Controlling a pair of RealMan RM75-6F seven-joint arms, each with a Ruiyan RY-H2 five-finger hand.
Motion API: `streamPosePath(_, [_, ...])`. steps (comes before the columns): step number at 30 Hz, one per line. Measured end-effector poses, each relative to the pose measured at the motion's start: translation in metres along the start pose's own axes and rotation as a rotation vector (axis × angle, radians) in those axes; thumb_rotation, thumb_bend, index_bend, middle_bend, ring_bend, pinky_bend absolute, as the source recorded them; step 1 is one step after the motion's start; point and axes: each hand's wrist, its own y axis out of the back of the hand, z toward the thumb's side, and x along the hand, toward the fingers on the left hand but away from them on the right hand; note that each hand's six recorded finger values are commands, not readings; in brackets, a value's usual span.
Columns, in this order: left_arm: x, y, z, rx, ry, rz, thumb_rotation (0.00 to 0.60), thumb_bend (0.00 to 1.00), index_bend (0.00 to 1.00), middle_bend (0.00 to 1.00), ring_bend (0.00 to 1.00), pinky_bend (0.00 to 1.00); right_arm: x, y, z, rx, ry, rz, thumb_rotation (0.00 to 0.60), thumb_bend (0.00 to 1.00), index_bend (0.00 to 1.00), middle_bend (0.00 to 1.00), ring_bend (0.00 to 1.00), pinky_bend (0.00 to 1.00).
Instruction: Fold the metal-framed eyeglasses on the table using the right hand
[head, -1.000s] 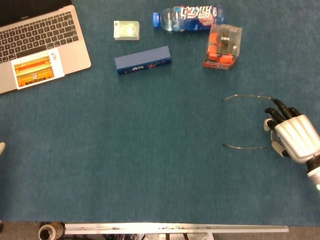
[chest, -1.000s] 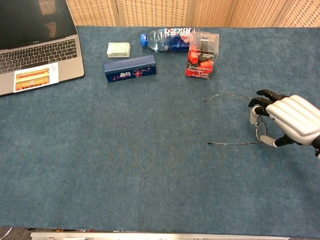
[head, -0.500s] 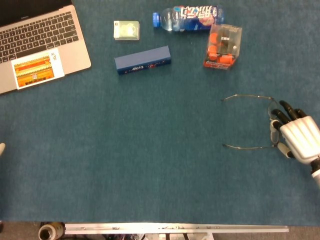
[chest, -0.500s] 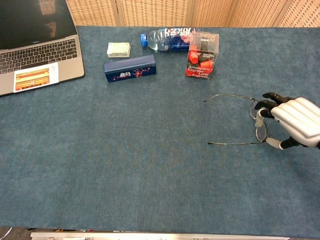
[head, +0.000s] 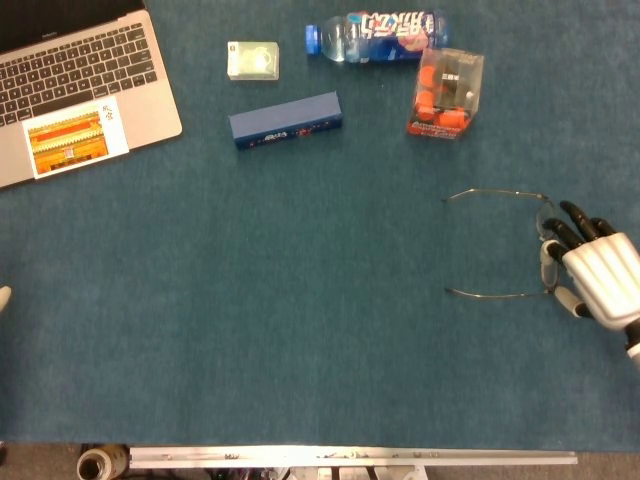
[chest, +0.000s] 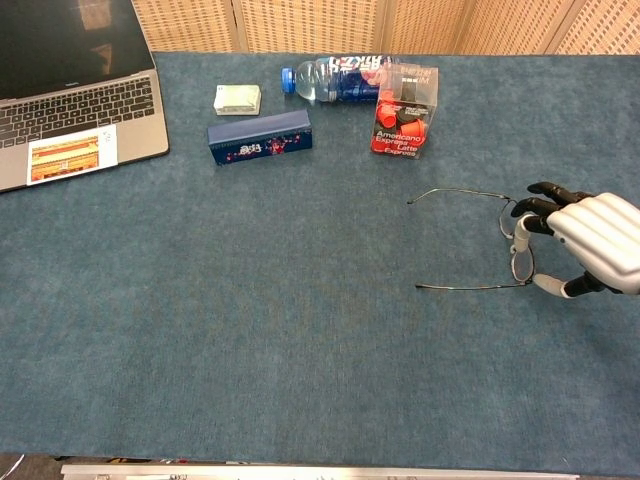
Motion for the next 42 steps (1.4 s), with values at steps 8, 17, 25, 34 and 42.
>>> streamPosePath(8, [0.000,-0.001,0.001,-0.002,-0.004,-0.001,0.600,0.16,0.49,0.36,0.24,0.51,0.000,0.006,0.003,-0.020,0.013,-0.022,0.600,0.20,0.45,0.25,0.09,0.29])
streamPosePath(17, [-0.001,-0.003,-0.001,-0.003,-0.001,-0.011,0.600,0.16,0.49,0.36,0.24,0.51,-0.017,0.004,0.010,-0.017,0.021,-0.035,0.600,0.20,0.46,0.25,0.09,0.29])
streamPosePath(25, [-0.002,-0.003,-0.003,-0.008,0.005,-0.013,0.600,0.16,0.49,0.36,0.24,0.51,-0.022,0.000,0.012,-0.006,0.025,-0.023,0.600,0.20,0.46,0.25,0.09,0.29])
streamPosePath(34, [-0.003,-0.004,-0.004,-0.012,0.006,-0.011,0.600,0.16,0.49,0.36,0.24,0.51,-0.016,-0.005,0.005,0.015,0.010,-0.001,0.600,0.20,0.46,0.25,0.09,0.29])
streamPosePath(42, [-0.003,-0.005,-0.003,-0.011,0.004,-0.014,0.600,0.16,0.49,0.36,0.24,0.51,-0.011,-0.009,-0.006,0.031,-0.019,0.015,0.600,0.20,0.46,0.25,0.09,0.29])
